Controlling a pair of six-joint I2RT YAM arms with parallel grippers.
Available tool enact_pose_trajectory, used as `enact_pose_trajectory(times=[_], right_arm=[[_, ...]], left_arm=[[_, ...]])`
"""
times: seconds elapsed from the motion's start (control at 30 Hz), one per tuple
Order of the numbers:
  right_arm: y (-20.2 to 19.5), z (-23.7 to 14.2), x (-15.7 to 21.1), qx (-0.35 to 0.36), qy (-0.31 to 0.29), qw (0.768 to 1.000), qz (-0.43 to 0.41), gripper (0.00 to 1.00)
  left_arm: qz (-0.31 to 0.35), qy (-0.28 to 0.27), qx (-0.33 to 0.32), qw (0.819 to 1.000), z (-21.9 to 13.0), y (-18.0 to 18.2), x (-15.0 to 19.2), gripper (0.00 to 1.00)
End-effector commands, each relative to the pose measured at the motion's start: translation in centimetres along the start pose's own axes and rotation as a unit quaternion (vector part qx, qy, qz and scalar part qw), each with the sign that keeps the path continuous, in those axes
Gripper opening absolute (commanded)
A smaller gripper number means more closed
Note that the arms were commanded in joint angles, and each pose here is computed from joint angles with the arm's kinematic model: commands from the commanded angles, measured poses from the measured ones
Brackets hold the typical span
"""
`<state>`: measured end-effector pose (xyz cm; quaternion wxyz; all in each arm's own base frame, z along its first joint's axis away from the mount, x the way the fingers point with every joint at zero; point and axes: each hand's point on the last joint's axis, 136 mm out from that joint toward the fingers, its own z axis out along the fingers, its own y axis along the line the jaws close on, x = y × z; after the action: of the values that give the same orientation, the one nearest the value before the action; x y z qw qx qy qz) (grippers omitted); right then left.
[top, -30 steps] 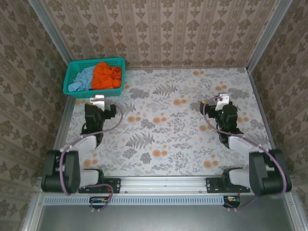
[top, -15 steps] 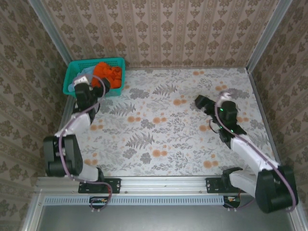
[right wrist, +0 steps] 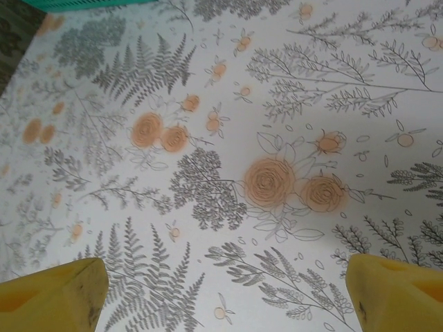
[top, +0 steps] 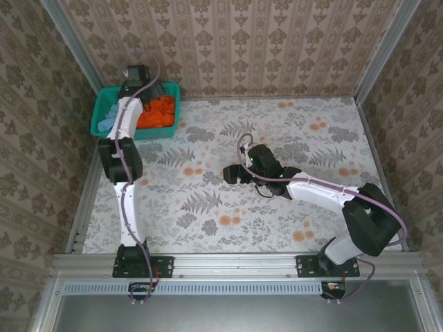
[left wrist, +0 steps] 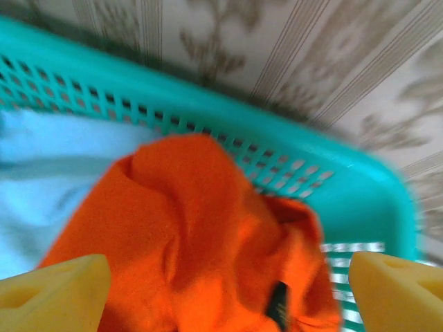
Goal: Fold and stack the t-shirts
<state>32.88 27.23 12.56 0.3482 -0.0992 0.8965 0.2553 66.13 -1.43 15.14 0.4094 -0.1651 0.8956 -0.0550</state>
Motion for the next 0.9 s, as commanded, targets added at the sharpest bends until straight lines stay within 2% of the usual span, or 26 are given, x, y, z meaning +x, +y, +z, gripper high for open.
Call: enact_pose_trajectory(times=[0.0,0.1,0.17,0.23,0.33,0.5,0.53,0.7,0.8,0.87], right_arm=[[-0.1,0.2,0.1,0.005,0.006,1.000,-0.016,0.89],[-0.4,0.2,0.1,0.010,0.002,1.000,-0.020,0.85],[-0.5,0.1,-0.2,0.019,0.000,1.000,-0.022,0.79],[-0.4,-0.2,-0.5,0.018,-0.004,1.000,-0.022,0.75],[-0.1,-0.8,-0.9,0.013,-0.014,1.000,-0.018,0.73],[-0.3,-1.8,-1.6,0.020,-0.031,0.999,-0.017,0.71],[-0.3,-2.0,-1.8,0.023,-0.034,0.999,-0.020,0.71],[-0.7,-2.8,-2.3,0.035,-0.049,0.998,-0.022,0.66],[-0.8,-4.5,-3.6,0.048,-0.077,0.996,-0.021,0.63],[-1.4,-5.9,-4.5,0.067,-0.104,0.992,-0.019,0.62]], left_arm=[[0.036,0.096,-0.011,0.995,1.5,1.0,4.8,0.84],[0.033,0.097,0.008,0.995,2.3,0.3,5.4,0.69],[0.030,0.089,0.025,0.995,2.1,-0.3,5.0,0.44],[0.033,0.072,0.036,0.996,1.4,-0.9,3.9,0.26],[0.048,0.037,0.039,0.997,-1.0,-2.0,1.6,0.13],[0.088,-0.056,0.051,0.993,-7.7,-5.2,-2.9,0.05],[0.096,-0.075,0.050,0.991,-9.4,-5.9,-3.7,0.00],[0.114,-0.161,0.074,0.978,-17.2,-9.1,-6.6,0.00],[0.131,-0.229,0.107,0.959,-25.3,-12.4,-8.4,0.00],[0.144,-0.266,0.151,0.941,-31.8,-15.2,-8.5,0.00]])
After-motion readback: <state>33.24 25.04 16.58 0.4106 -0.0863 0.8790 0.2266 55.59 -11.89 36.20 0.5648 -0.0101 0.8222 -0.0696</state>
